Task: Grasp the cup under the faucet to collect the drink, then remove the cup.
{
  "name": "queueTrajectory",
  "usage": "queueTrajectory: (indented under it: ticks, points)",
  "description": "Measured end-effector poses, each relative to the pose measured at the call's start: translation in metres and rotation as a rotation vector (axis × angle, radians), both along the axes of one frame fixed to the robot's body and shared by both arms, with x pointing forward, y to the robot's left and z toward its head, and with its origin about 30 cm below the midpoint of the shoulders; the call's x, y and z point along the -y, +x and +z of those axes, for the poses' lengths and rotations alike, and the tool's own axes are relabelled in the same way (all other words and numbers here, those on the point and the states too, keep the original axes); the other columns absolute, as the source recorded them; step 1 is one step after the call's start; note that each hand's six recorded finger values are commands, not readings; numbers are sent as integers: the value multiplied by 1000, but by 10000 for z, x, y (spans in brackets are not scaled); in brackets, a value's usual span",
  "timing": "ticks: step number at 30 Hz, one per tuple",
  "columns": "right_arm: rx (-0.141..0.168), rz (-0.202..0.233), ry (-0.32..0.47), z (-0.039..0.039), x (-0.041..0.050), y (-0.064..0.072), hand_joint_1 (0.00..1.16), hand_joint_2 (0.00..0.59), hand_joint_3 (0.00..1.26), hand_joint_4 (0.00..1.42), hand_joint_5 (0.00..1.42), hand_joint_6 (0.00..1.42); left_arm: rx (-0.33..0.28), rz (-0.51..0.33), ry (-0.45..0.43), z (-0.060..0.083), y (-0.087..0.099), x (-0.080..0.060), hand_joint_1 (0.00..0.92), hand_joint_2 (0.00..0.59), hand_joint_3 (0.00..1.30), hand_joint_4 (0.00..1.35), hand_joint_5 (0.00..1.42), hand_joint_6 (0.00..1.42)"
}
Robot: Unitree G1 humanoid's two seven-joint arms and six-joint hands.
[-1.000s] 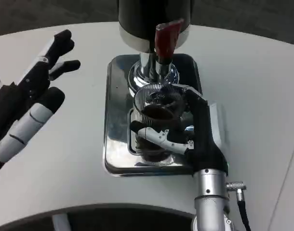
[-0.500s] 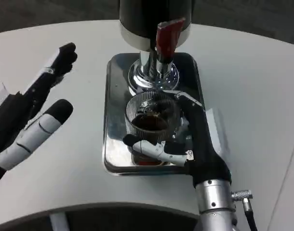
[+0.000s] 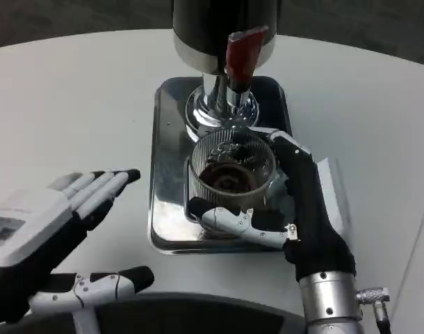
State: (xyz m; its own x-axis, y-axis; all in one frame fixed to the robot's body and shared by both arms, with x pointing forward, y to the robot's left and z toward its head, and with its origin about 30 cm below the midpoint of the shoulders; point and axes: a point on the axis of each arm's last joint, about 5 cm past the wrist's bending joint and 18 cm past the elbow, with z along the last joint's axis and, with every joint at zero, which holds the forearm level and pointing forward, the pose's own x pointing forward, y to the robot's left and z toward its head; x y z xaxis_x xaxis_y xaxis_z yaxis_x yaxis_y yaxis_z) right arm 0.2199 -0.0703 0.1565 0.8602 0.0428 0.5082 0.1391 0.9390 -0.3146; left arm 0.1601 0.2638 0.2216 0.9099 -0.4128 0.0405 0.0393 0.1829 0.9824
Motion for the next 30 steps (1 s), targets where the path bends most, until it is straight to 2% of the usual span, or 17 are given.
queueTrajectory:
  ticks: [5,11,14,17,23,27,30]
  points:
    - [-12,-7,8,26,53,-103,1162,91,719,908,934,1281,-33,29,41,-65,-70,-15,0,87,0,0,0,0]
    - [12,5,9,115,107,-257,1162,92,720,913,933,1280,-37,29,78,-119,-138,-10,0,77,0,0,0,0]
    - [26,39,-2,160,104,-340,1162,92,724,914,933,1280,33,-12,70,-181,-192,27,0,72,0,0,0,0]
    - [23,70,-3,182,106,-440,1162,96,725,914,933,1280,68,-37,49,-250,-256,47,0,67,0,0,0,0]
    - [4,143,-30,201,145,-616,1162,99,727,915,933,1280,66,-33,69,-281,-282,45,0,61,0,0,0,0]
    - [-7,194,-61,220,198,-681,1162,99,727,915,933,1280,55,-37,71,-295,-297,55,0,56,0,0,0,0]
    - [-11,215,-67,234,223,-715,1162,100,727,924,933,1280,30,-54,85,-295,-297,70,0,54,0,0,0,0]
